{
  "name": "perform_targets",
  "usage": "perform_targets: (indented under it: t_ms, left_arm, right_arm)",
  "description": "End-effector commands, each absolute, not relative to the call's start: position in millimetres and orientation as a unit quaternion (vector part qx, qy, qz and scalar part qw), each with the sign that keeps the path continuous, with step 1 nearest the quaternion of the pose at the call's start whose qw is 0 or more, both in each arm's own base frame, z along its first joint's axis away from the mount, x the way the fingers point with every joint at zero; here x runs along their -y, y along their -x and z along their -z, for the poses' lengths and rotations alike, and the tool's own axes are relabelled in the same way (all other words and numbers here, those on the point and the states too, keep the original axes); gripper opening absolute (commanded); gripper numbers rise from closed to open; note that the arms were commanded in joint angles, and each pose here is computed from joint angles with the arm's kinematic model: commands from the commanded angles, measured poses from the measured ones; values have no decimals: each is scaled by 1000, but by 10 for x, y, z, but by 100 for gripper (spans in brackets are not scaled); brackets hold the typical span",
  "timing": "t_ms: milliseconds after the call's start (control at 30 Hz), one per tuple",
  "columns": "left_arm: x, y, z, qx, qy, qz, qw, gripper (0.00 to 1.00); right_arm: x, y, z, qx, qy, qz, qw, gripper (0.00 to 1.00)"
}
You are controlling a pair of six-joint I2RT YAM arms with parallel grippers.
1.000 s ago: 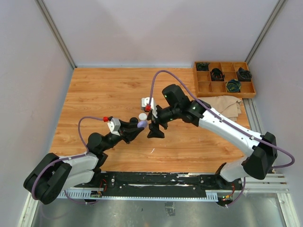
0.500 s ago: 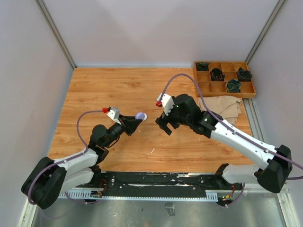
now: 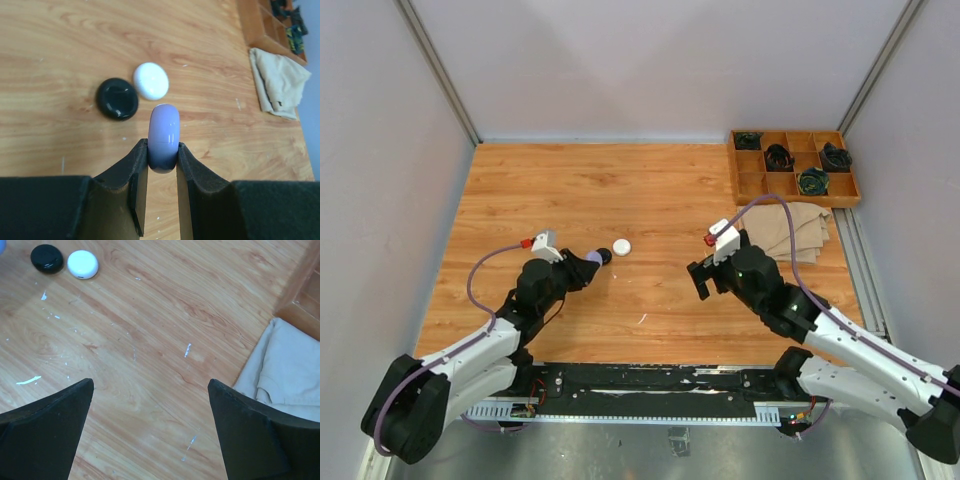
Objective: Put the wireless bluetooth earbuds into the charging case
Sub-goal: Place the charging case at the center of the board.
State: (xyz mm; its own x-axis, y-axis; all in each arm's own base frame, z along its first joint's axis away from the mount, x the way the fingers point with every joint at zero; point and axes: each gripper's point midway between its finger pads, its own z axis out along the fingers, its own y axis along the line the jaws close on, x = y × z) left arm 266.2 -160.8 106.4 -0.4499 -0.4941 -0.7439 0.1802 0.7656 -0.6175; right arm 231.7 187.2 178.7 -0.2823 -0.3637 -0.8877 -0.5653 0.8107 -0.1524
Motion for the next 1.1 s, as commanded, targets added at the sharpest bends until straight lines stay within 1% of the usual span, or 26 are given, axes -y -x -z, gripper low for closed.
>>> perform_targets:
  t_ms: [0,200,433,600,733,967,1067]
  left_arm:
    - [1518,-2683,-886,-802,159,320,478,5]
    - [1459,-2752,-686,-823,188,298,446,8]
    - [1336,-2898,-512,-832,227,269,429,17]
    - [1344,-3012,-457,-836,235,264,419,26]
    - [1367,-3059,-422,-841,237,262,410,39]
    - [1217,-2983,-399,-844,253,231,413,73]
    - [1137,-2907,-425,-845,253,217,417,83]
  right_arm:
    - [-1694,-2389,-1860,-781,214,-91,580,99]
    - [-1435,-2381,-1804,-767,161,-72,617,99]
    - [-1306,-2339,-1831,-748,122,-85,647,99]
    - [-1270,-2337,-1851,-746,115,-82,651,98]
    - [-1272,-2339,-1850,-746,115,-81,651,99]
    - [-1251,-2342,-1857,-747,111,-78,651,99]
    - [-1227,-2341,-1885,-749,104,-75,650,98]
